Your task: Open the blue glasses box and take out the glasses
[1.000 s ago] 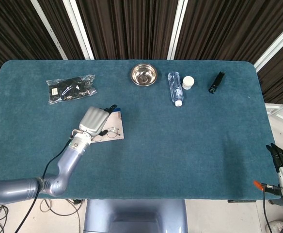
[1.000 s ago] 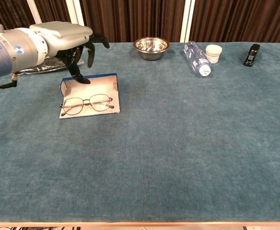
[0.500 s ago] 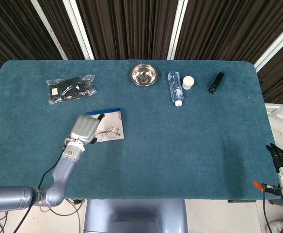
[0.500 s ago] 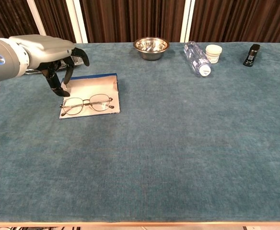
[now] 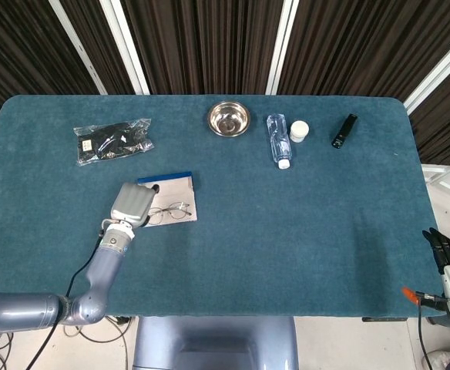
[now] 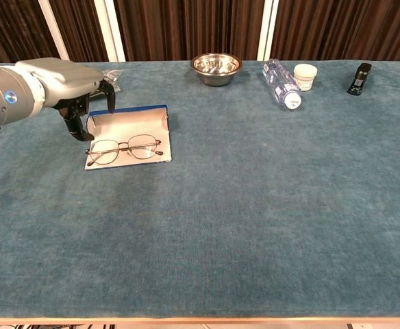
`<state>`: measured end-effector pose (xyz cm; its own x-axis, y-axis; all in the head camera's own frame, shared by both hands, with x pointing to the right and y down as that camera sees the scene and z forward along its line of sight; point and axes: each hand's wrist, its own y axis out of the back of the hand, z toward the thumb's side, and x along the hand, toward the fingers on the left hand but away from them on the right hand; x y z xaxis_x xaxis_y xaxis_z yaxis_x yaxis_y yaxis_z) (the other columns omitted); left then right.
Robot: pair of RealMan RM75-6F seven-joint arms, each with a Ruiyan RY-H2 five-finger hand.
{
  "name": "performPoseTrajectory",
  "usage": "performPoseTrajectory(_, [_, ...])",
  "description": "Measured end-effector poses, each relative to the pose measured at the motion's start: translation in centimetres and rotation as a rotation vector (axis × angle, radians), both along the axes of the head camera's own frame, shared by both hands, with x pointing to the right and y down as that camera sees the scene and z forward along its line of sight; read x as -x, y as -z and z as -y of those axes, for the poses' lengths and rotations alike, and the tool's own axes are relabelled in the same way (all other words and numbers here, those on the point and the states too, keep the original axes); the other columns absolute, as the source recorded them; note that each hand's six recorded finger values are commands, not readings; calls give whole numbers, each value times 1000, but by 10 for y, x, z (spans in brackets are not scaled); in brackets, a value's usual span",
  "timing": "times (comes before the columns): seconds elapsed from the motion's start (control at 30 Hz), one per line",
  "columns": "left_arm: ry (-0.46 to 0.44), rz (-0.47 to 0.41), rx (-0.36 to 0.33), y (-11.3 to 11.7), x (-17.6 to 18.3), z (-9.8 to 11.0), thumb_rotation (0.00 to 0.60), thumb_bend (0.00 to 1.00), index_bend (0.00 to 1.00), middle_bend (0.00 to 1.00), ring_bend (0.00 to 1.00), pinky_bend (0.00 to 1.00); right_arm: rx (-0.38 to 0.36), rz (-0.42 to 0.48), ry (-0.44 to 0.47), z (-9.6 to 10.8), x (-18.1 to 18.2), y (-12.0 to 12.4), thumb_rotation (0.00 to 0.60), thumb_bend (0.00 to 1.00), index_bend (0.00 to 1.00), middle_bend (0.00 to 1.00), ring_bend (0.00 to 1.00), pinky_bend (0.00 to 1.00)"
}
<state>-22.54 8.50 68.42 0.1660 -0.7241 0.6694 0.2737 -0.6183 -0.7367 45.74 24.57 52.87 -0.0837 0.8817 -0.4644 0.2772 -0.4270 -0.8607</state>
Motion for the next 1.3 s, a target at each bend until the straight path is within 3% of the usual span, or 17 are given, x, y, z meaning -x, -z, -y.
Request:
performPoseTrajectory(0.27, [134,13,77,-19,-3,-3,600,291,410,1000,1000,1000,2,6,-1,0,0,0,600,204,0,0,0,199])
performPoseTrajectory(0.57, [210,-16,82,-29,-18,-1,600,344,427,1000,1000,1000,3,10,-2,0,0,0,600,204,0,0,0,199])
performPoseTrajectory(1.3, [219,-24,88,-39,-28,-3,600,359,465,1000,1000,1000,0,15,-6,0,0,1,600,205,0,0,0,199])
